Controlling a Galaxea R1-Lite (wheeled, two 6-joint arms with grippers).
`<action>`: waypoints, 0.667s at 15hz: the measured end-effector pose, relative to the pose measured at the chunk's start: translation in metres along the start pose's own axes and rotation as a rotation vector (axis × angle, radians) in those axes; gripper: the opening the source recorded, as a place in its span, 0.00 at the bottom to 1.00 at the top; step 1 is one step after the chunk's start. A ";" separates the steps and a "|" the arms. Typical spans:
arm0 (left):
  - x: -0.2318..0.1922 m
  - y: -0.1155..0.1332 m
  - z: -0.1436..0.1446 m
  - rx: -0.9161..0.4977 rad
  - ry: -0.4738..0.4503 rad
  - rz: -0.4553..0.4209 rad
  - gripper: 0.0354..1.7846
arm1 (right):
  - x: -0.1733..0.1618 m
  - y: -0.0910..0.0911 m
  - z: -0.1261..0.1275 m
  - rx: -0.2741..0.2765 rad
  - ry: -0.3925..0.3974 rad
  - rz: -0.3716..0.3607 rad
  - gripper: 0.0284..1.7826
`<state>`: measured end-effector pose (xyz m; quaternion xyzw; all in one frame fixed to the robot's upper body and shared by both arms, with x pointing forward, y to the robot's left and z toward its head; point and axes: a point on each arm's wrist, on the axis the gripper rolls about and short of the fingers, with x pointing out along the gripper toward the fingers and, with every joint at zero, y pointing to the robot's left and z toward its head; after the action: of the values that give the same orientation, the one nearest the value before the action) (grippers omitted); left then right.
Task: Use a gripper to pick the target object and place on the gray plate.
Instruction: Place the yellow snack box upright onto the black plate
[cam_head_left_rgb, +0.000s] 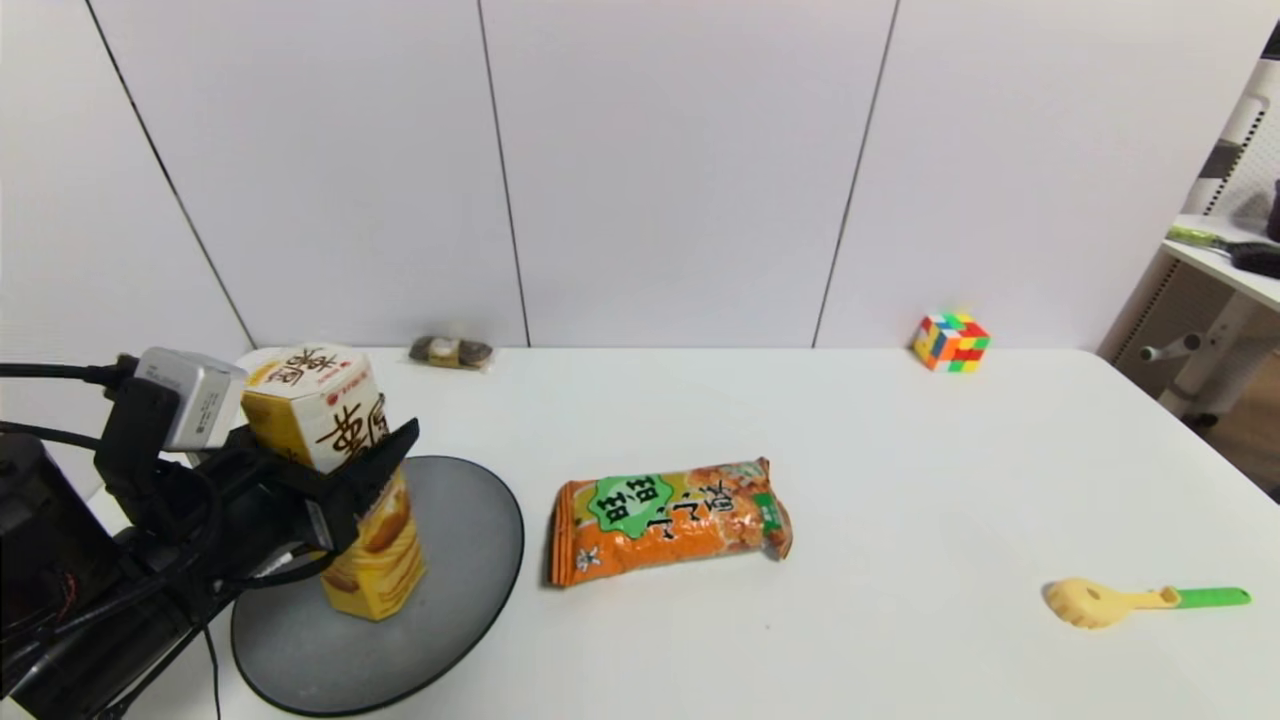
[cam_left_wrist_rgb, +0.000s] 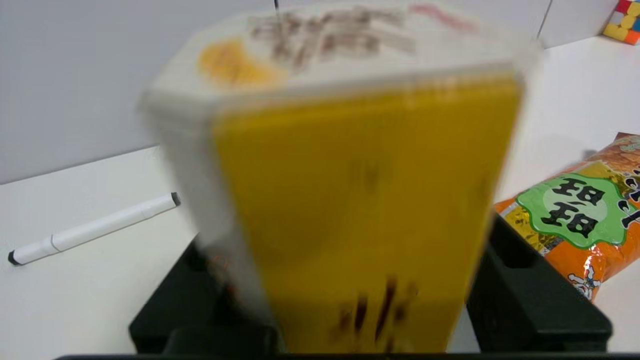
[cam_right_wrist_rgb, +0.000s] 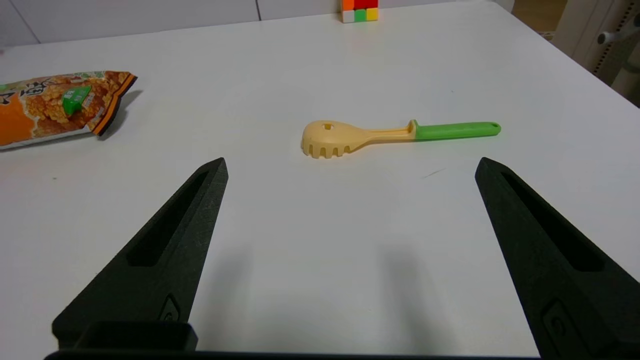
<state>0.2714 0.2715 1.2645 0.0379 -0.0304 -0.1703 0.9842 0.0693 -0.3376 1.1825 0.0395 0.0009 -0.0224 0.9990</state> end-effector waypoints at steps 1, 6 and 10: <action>0.000 0.000 0.002 0.001 -0.012 0.001 0.71 | 0.000 0.000 0.000 0.000 0.000 0.000 0.96; -0.008 0.001 0.013 0.006 -0.067 0.021 0.83 | 0.000 0.000 0.000 0.000 0.000 0.000 0.96; -0.031 0.004 0.027 0.022 -0.125 0.116 0.88 | 0.000 0.000 0.000 0.000 0.000 0.000 0.96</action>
<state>0.2418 0.2843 1.2904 0.0364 -0.0957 -0.1148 0.9881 0.0693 -0.3375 1.1826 0.0395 0.0007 -0.0222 0.9990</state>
